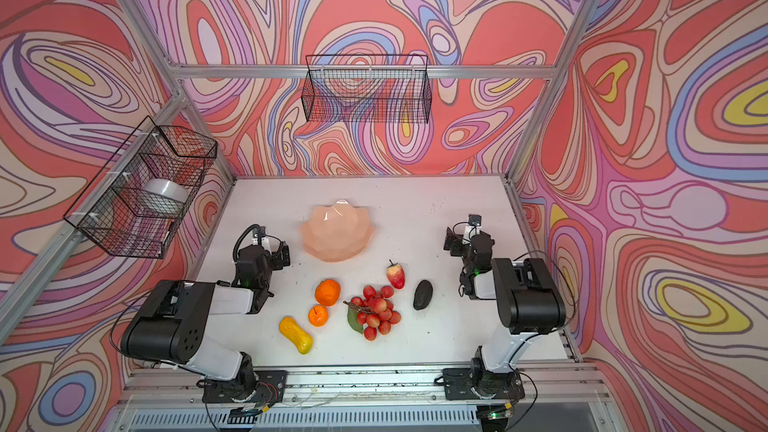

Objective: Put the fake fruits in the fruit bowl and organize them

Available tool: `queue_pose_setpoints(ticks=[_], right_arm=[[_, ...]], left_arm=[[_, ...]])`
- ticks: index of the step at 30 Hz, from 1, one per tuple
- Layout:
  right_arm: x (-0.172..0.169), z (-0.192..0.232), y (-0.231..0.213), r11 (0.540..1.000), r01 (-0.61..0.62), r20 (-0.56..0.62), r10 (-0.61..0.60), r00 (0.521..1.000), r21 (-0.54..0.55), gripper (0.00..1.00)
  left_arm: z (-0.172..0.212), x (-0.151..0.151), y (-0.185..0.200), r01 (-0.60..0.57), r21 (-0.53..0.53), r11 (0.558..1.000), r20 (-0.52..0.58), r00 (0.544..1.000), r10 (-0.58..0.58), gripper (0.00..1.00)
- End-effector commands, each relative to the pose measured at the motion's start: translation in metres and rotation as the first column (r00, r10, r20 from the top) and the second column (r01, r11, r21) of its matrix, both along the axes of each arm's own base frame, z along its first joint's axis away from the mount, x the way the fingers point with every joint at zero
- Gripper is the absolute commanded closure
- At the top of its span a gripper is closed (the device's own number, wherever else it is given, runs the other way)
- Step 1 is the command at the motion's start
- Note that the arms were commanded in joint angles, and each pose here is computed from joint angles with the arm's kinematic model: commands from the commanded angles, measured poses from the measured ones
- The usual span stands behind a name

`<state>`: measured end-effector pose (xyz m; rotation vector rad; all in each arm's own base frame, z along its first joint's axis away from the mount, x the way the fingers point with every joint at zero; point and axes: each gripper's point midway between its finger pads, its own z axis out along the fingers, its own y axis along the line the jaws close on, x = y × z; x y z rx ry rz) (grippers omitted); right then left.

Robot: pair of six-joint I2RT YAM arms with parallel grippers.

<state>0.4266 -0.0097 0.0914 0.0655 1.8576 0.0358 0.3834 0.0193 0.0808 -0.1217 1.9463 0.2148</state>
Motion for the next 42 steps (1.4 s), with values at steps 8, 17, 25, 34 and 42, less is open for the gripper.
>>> queue_pose_setpoints(ticks=[8, 17, 25, 34, 42], right_arm=[[0.002, 0.001, 0.003, 1.000, -0.013, -0.001, 0.013, 1.000, -0.003, 0.01], [0.003, 0.002, 0.003, 1.000, -0.011, 0.000, 0.011, 1.000, -0.004, 0.02], [0.002, 0.002, 0.003, 1.000, -0.012, 0.000, 0.012, 1.000, -0.005, 0.01], [-0.011, 0.053, -0.019, 0.987, 0.163, 0.016, -0.163, 0.987, 0.006, 0.02], [0.000, 0.119, 0.015, 0.943, 0.091, -0.151, -0.044, 0.988, 0.321, 0.07]], left_arm=[[0.010, 0.007, 0.001, 0.002, -0.011, 1.000, 0.037, 0.999, -0.001, 0.00], [0.009, 0.008, 0.001, 0.017, -0.030, 0.999, 0.028, 0.999, -0.016, 0.00], [0.009, 0.008, 0.001, 0.018, -0.031, 0.999, 0.029, 0.999, -0.018, 0.00], [0.071, -0.001, 0.005, -0.075, -0.143, 0.987, -0.109, 0.992, 0.059, 0.02], [0.154, -0.063, -0.002, -0.051, -0.342, 0.938, 0.070, 0.994, 0.080, 0.06]])
